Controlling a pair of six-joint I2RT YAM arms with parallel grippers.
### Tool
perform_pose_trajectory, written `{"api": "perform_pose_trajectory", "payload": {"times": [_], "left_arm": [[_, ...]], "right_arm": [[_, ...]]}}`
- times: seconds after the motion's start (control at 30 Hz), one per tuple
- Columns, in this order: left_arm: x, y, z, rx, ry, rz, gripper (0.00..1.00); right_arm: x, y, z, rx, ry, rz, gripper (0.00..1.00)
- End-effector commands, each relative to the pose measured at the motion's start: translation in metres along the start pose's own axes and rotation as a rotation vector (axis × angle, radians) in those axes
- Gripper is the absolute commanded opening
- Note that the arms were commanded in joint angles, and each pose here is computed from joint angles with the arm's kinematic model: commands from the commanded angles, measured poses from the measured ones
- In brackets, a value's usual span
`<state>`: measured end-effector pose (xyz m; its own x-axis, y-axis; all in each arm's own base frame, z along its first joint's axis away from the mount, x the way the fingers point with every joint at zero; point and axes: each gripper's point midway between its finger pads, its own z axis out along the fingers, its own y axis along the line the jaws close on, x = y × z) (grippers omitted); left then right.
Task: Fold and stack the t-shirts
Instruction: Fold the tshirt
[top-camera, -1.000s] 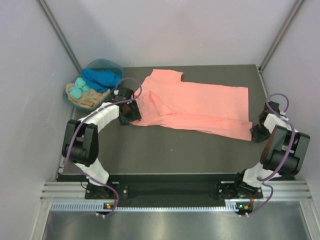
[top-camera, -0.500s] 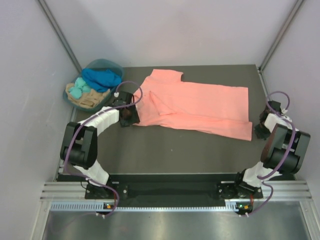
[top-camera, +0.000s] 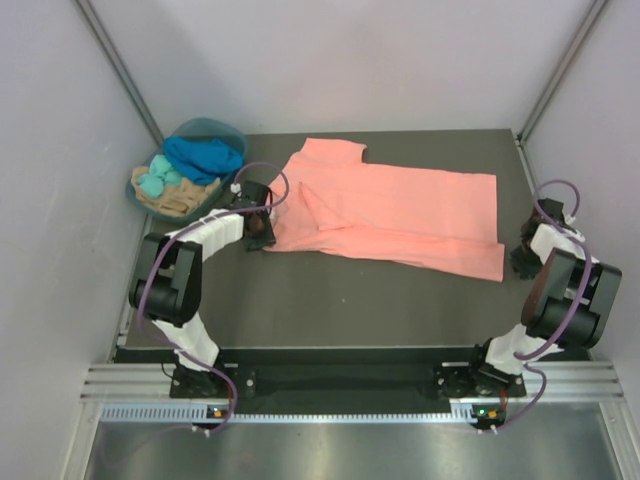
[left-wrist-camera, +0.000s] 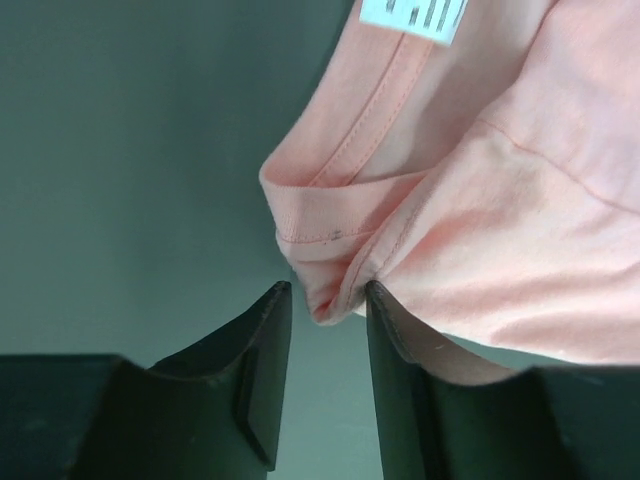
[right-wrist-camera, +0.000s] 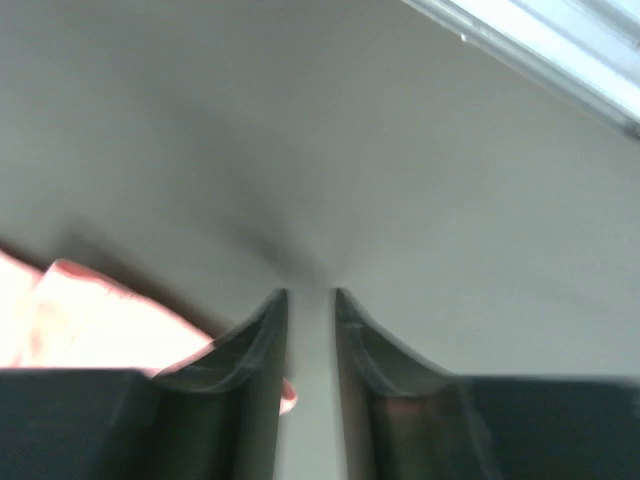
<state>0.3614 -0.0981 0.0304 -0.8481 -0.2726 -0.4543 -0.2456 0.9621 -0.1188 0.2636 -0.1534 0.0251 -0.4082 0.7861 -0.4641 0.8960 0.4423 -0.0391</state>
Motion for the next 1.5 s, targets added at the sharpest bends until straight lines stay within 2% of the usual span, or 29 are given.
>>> {"api": "perform_pose_trajectory", "payload": {"times": [0.0, 0.13, 0.37, 0.53, 0.77, 0.97, 1.03, 1.07, 1.1, 1.17, 1.2, 1.33, 1.47], "left_arm": [[-0.027, -0.005, -0.011, 0.003, -0.081, -0.005, 0.42], [-0.03, -0.006, -0.013, 0.007, -0.092, -0.013, 0.43], [-0.028, -0.012, -0.009, 0.025, -0.056, -0.016, 0.41], [-0.034, -0.015, -0.012, 0.03, -0.076, -0.034, 0.41], [-0.031, -0.013, -0.01, 0.02, -0.066, -0.029, 0.4], [-0.033, -0.013, -0.01, 0.016, -0.068, -0.04, 0.38], [-0.032, -0.014, -0.008, 0.019, -0.063, -0.043, 0.34], [-0.03, -0.014, -0.007, 0.017, -0.054, -0.041, 0.24], [-0.03, -0.013, -0.007, 0.011, -0.052, -0.042, 0.18], [-0.028, -0.008, -0.01, -0.022, -0.03, -0.033, 0.03], [-0.031, -0.002, -0.012, -0.061, -0.038, -0.025, 0.0], [-0.03, 0.018, -0.024, -0.172, -0.048, 0.016, 0.0], [-0.023, 0.025, -0.034, -0.206, -0.064, 0.048, 0.0]], "right_arm": [[-0.022, 0.004, -0.031, -0.029, -0.032, 0.057, 0.29], [-0.012, 0.005, -0.044, -0.06, -0.005, 0.111, 0.38], [0.024, 0.006, -0.045, -0.07, 0.066, 0.233, 0.41], [0.036, 0.014, -0.052, -0.088, 0.079, 0.284, 0.46], [0.046, 0.03, -0.037, -0.101, 0.103, 0.363, 0.48], [0.056, 0.022, -0.011, -0.03, 0.098, 0.331, 0.45], [0.058, 0.02, -0.006, -0.017, 0.097, 0.309, 0.33], [0.056, 0.02, -0.005, -0.022, 0.086, 0.294, 0.22], [0.052, 0.02, -0.007, -0.024, 0.068, 0.285, 0.01], [0.04, 0.013, -0.011, -0.002, 0.013, 0.25, 0.0], [0.032, 0.01, -0.016, 0.002, -0.018, 0.243, 0.0], [0.005, -0.008, -0.028, 0.068, -0.123, 0.203, 0.0], [-0.001, -0.023, -0.031, 0.116, -0.14, 0.156, 0.0]]}}
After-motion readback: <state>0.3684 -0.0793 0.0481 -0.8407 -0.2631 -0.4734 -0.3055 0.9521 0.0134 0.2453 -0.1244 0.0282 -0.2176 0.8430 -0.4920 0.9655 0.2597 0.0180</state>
